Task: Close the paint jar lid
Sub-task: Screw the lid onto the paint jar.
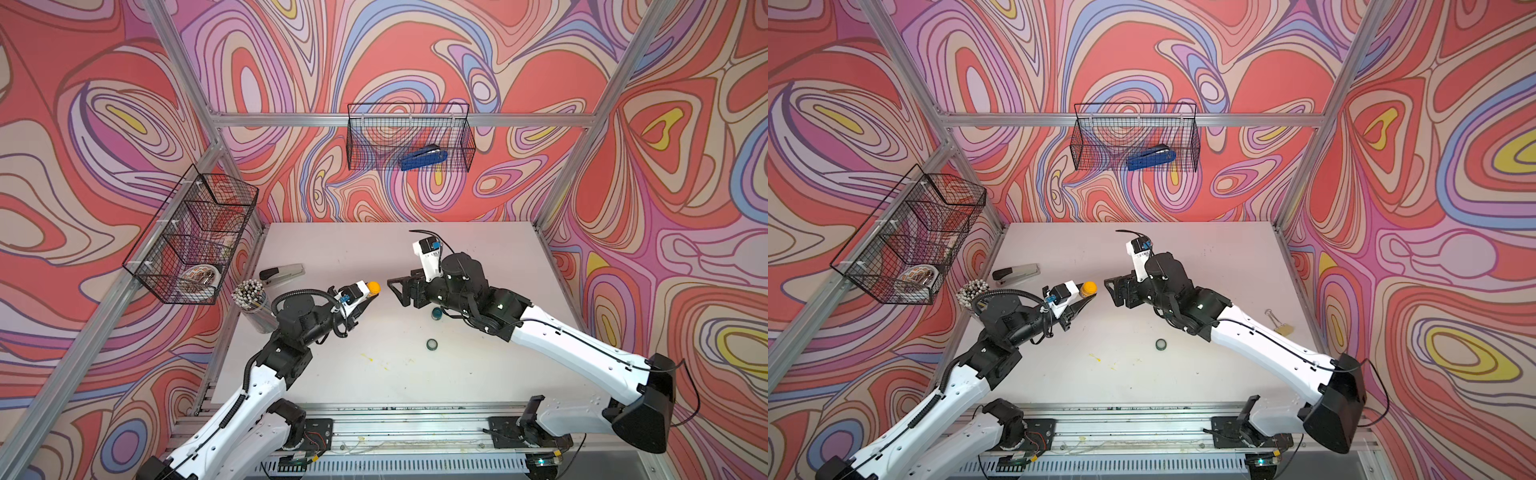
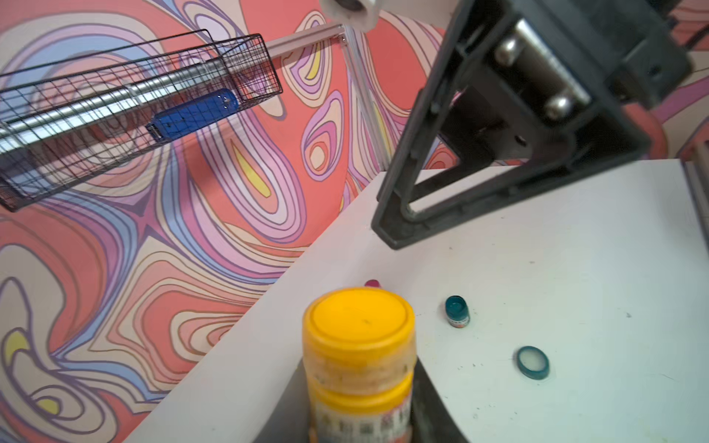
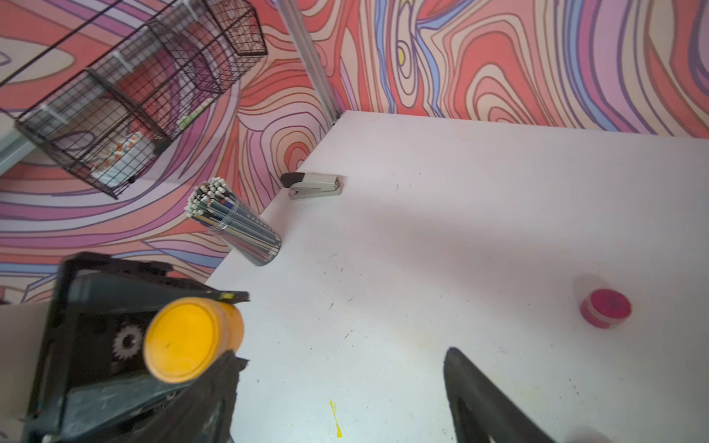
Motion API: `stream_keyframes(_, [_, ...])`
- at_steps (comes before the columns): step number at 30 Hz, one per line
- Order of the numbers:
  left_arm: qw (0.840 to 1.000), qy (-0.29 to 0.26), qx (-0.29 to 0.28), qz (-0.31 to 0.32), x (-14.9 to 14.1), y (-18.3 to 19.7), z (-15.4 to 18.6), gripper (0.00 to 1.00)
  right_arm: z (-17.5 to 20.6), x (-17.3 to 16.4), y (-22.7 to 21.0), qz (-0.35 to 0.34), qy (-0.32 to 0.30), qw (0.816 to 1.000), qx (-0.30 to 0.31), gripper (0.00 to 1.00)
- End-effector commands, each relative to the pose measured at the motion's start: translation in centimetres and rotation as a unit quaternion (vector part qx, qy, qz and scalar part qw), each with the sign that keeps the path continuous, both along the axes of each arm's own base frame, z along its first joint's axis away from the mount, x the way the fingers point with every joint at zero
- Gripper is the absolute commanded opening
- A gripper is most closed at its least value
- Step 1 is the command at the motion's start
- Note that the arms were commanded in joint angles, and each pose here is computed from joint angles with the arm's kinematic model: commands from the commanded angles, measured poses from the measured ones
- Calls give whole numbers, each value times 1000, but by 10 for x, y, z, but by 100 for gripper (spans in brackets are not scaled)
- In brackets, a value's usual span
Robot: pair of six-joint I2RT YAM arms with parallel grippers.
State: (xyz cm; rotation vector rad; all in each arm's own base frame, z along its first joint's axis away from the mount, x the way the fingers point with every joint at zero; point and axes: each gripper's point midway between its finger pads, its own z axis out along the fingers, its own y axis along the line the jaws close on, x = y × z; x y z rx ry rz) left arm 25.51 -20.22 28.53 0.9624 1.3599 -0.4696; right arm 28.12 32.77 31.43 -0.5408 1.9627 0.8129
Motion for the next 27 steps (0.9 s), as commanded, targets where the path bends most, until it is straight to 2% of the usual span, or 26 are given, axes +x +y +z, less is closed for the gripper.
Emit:
stream_keyframes(1, [991, 81, -39, -101, -29, -11, 0, 23, 26, -23, 13, 108, -79, 991, -14, 81])
stream_keyframes(5, [985, 102, -50, -126, -35, -14, -3, 23, 25, -46, 28, 204, -94, 974, -23, 78])
stream_keyframes(8, [983, 108, -54, -140, -36, -16, -3, 23, 17, -48, 40, 237, -81, 967, -33, 71])
stream_keyframes(12, [983, 106, -54, -139, -36, -16, -1, 23, 13, -45, 50, 248, -74, 965, -28, 63])
stream_keyframes(27, [986, 94, -52, -124, -32, -12, -2, 23, -1, -48, 53, 260, -41, 964, -32, 59])
